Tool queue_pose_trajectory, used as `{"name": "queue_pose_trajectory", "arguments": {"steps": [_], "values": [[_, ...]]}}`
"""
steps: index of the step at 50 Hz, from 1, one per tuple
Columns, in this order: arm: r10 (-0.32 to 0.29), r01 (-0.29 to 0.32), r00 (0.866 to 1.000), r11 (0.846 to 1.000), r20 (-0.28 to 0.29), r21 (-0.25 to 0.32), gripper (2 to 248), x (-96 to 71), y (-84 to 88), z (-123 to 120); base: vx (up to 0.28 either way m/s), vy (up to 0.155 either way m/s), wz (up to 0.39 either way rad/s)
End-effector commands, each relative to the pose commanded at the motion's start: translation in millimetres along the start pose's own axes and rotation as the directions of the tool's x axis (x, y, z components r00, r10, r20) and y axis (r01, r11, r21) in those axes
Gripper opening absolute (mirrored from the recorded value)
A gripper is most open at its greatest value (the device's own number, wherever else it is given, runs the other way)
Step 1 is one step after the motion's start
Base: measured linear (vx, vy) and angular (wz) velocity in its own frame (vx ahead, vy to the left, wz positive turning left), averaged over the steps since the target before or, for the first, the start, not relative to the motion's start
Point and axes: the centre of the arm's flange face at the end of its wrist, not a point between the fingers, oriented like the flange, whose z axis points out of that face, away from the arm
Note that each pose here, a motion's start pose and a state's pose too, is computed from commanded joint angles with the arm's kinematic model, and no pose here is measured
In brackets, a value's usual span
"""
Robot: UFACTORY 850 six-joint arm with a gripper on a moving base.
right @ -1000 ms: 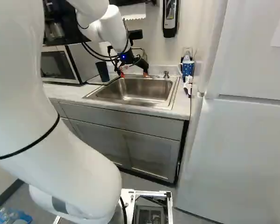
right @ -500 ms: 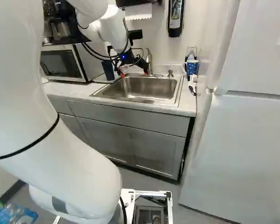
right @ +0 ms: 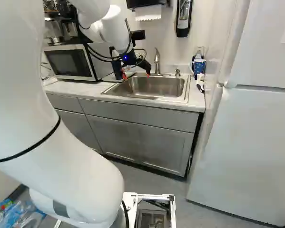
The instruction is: Rinse the cup and place it in the tray
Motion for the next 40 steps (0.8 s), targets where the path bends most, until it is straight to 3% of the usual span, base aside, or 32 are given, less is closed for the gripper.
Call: {"name": "queue_pose_trajectory", "arguments": {"steps": [40], "values": [[0.000, 0.000, 1.000, 1.000, 0.000, 0.000, 247, 0.0, 0.0, 0.0, -0.119, 0.071, -0.156]]}}
